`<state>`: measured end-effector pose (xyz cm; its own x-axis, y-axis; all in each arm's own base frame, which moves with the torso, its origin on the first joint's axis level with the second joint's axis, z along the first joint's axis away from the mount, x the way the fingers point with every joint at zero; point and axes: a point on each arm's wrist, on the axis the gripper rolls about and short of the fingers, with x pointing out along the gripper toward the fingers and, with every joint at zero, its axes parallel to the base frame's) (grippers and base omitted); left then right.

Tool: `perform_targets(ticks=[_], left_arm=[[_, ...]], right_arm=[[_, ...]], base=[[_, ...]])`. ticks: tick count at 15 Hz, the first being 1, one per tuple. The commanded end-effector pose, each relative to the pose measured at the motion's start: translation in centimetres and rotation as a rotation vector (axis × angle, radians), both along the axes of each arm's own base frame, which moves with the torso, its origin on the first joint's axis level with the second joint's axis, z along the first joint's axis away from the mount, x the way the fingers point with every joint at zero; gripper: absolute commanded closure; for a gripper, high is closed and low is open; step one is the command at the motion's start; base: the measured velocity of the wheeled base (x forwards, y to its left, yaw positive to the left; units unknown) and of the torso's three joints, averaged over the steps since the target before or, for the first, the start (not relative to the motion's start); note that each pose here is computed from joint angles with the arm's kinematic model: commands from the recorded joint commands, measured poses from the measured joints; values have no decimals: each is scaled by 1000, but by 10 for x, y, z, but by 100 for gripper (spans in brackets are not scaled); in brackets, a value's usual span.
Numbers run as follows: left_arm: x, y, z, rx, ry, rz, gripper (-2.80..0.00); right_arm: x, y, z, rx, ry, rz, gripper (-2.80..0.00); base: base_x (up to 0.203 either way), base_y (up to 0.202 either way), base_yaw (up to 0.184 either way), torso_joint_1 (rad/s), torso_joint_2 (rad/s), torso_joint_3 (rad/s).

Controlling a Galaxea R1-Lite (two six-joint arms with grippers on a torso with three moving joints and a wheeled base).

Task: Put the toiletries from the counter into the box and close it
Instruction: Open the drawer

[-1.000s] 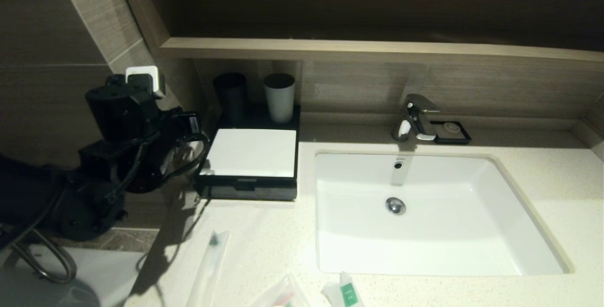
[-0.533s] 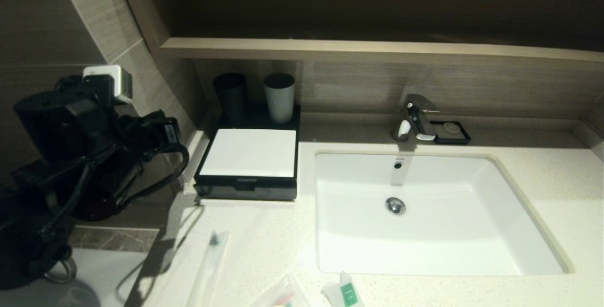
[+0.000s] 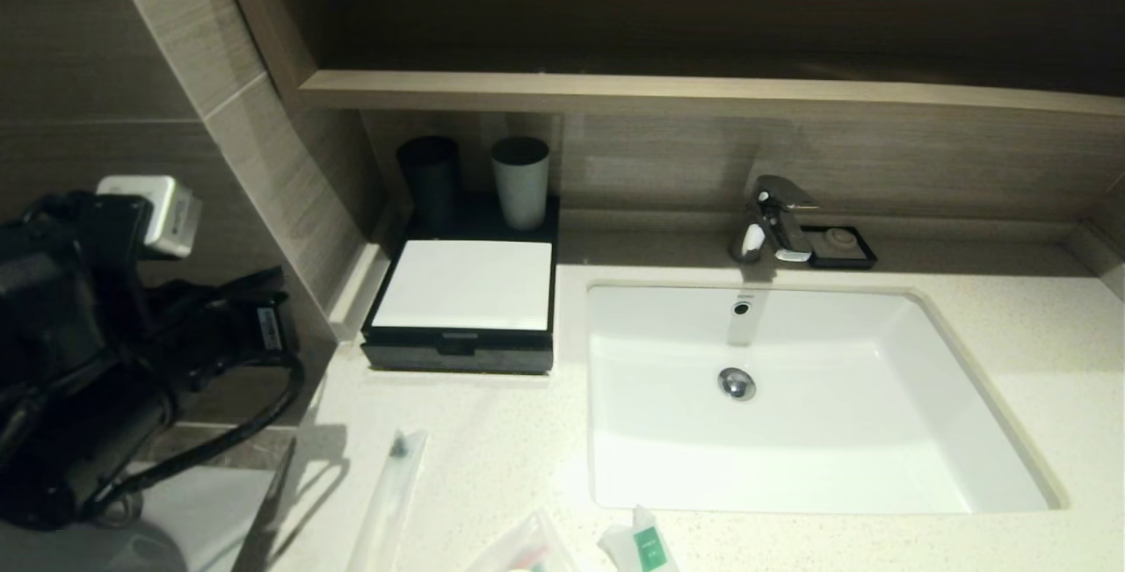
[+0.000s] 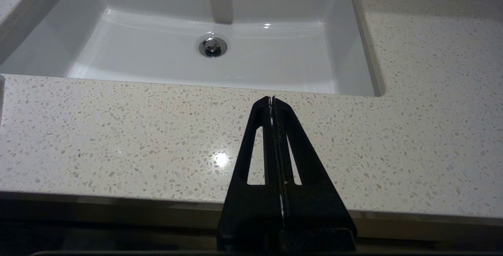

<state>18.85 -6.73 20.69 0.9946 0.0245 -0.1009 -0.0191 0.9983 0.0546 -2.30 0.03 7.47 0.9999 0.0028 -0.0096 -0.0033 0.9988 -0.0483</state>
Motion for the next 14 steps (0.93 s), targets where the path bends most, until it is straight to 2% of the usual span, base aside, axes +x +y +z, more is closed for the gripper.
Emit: perform_targets(ticks=[1,5,9,14], left_arm=[[-27,8,3,7,42,-19,0],[-38,11,-16,-9,216,-87,0],[-33,6,-22,-93,339,-175,0],[-5,-15,-24,-187,405,-194,0]], right_arm=[[0,0,0,-1,0,0,0],[0,0,0,-1,0,0,0],[0,0,0,-1,0,0,0],[0,0,0,-1,0,1,0]], base=[[0,0,0,0,0,0],[0,0,0,0,0,0],[0,0,0,0,0,0],[0,0,0,0,0,0]])
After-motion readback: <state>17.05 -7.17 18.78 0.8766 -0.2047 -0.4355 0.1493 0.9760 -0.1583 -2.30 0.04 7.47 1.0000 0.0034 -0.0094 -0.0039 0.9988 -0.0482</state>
